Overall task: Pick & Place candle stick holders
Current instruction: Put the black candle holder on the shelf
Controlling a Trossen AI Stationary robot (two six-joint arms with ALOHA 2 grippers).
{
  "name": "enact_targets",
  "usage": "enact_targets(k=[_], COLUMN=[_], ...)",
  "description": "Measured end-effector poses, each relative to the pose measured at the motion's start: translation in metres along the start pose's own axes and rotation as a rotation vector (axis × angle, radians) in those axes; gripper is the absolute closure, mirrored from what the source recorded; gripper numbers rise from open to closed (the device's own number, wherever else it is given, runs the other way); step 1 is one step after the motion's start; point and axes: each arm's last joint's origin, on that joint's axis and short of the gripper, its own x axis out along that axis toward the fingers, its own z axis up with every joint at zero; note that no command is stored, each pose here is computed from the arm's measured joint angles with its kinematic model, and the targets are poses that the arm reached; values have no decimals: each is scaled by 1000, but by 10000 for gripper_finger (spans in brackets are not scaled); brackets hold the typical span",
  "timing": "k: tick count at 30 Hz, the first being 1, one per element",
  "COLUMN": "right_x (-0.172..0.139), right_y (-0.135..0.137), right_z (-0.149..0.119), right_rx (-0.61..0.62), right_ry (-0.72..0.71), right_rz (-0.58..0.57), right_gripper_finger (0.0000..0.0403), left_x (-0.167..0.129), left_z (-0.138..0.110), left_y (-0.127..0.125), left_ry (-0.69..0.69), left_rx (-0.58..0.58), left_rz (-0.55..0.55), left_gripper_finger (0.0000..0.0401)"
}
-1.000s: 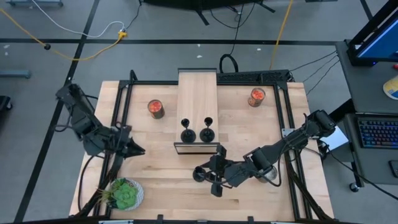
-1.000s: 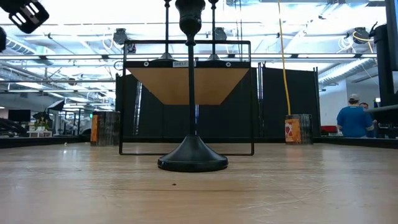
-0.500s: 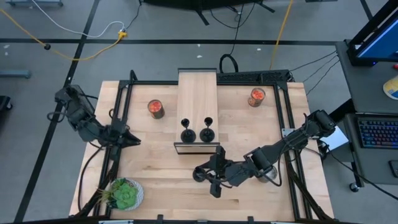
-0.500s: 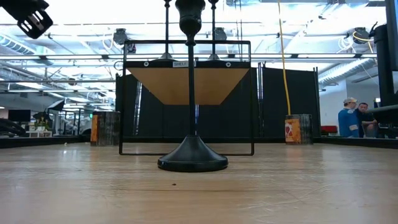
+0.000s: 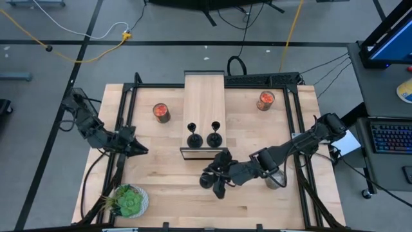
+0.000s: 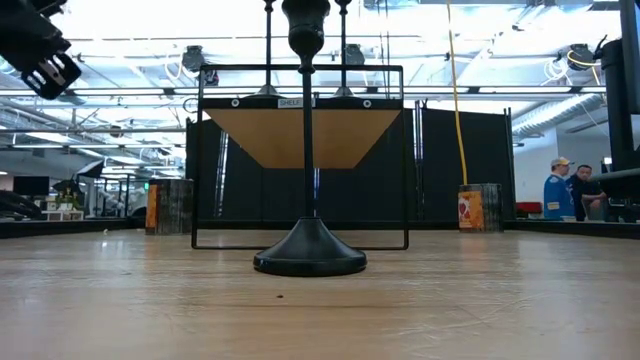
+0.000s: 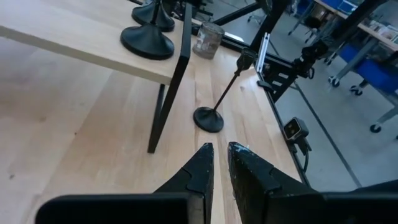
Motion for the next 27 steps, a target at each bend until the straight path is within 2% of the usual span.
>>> enact_targets(k=[4, 10, 16, 18, 22, 27], right_x=[1, 1, 2, 2, 5, 7], right_y=[-2, -11, -15, -17, -27, -32], right_z=[0, -7, -9, -8, -5, -2], right_rx=[51, 141, 200, 263, 406, 436], right_ry=[52, 139, 159, 172, 230, 241], right_rz=[32, -42, -72, -82, -108, -122], right_gripper_finger=[273, 273, 273, 272, 255, 222], left_x=[-2, -4, -4, -4, -4, -4], left_z=[-1, -1, -1, -1, -1, -1], left_y=[3, 4, 4, 4, 5, 5], left_ry=[-16, -27, -30, -35, -40, -40], left_rx=[-7, 6, 10, 11, 11, 9], left_rz=[-10, -14, -3, 3, 10, 10], left_gripper_finger=[348, 348, 348, 348, 348, 348])
